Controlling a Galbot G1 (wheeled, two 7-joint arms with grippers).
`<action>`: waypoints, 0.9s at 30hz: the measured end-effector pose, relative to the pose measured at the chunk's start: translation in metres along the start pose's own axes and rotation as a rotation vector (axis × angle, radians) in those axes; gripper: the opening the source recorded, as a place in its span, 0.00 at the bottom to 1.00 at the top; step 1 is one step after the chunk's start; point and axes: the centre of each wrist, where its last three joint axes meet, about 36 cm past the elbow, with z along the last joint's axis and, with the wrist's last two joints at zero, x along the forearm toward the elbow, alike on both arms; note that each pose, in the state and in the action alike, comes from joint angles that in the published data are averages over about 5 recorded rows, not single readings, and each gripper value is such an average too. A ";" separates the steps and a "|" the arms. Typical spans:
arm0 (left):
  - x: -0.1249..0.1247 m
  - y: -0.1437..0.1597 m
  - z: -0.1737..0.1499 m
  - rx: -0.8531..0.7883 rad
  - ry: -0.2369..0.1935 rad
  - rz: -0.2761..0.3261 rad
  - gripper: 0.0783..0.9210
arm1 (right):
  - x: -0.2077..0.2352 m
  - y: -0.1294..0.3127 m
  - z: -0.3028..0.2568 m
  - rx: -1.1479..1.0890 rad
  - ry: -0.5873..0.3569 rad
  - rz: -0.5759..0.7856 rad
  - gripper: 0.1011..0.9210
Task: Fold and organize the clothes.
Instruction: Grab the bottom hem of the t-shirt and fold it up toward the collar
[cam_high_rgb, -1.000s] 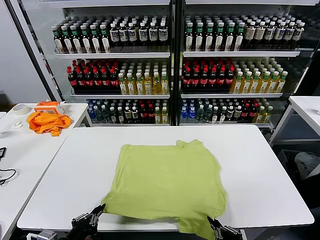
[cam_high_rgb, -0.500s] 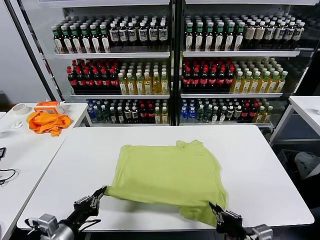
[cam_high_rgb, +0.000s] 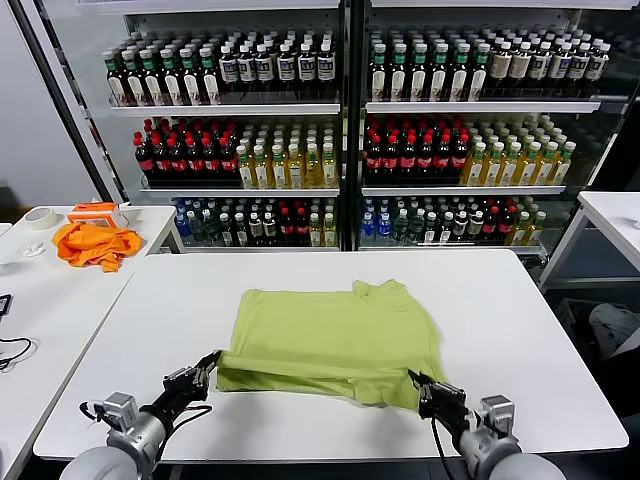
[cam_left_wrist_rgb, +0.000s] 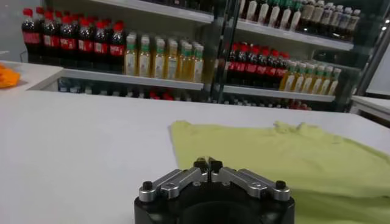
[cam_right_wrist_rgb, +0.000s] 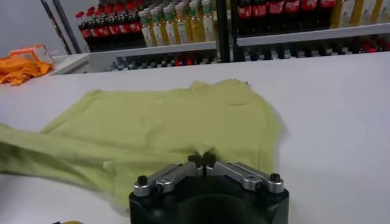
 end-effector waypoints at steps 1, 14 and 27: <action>-0.004 0.001 0.000 -0.001 0.001 0.001 0.01 | -0.003 -0.001 -0.001 0.000 0.000 0.001 0.00; -0.042 0.015 0.001 -0.032 0.009 -0.007 0.01 | -0.027 -0.004 0.002 -0.009 0.019 0.001 0.00; -0.064 0.026 0.007 -0.055 0.026 -0.038 0.32 | -0.039 -0.011 0.001 -0.011 0.019 0.053 0.27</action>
